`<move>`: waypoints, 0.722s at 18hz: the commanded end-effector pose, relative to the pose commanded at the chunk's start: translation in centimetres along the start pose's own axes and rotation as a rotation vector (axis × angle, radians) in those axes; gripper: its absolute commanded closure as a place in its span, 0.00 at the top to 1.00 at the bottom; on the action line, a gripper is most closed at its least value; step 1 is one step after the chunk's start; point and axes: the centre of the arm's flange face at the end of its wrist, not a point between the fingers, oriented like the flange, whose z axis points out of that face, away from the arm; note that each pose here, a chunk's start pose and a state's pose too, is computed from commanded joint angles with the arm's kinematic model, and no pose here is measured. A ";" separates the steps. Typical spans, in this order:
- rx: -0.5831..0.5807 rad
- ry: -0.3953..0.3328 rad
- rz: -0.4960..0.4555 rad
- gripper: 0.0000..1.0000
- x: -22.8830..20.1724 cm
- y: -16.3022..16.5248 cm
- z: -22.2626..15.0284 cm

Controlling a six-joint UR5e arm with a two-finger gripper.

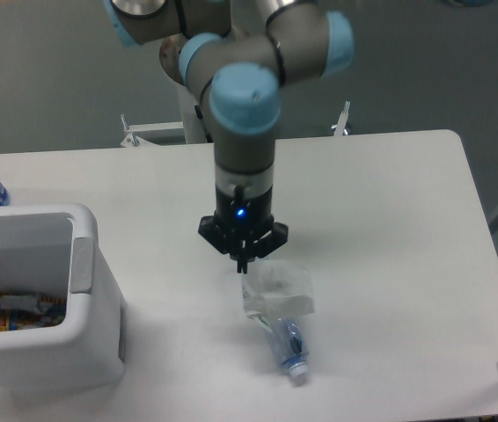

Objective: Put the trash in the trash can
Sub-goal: 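Lower the gripper and close it on the white tissue, then carry the tissue over the white bin and open the gripper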

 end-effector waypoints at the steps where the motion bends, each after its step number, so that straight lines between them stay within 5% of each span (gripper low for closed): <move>1: 0.038 0.011 -0.056 0.00 0.4 -1.0 -1.3; 5: 0.181 0.028 -0.226 0.00 3.7 -3.4 -7.5; 13: 0.156 0.185 -0.040 0.00 19.4 -0.8 -7.7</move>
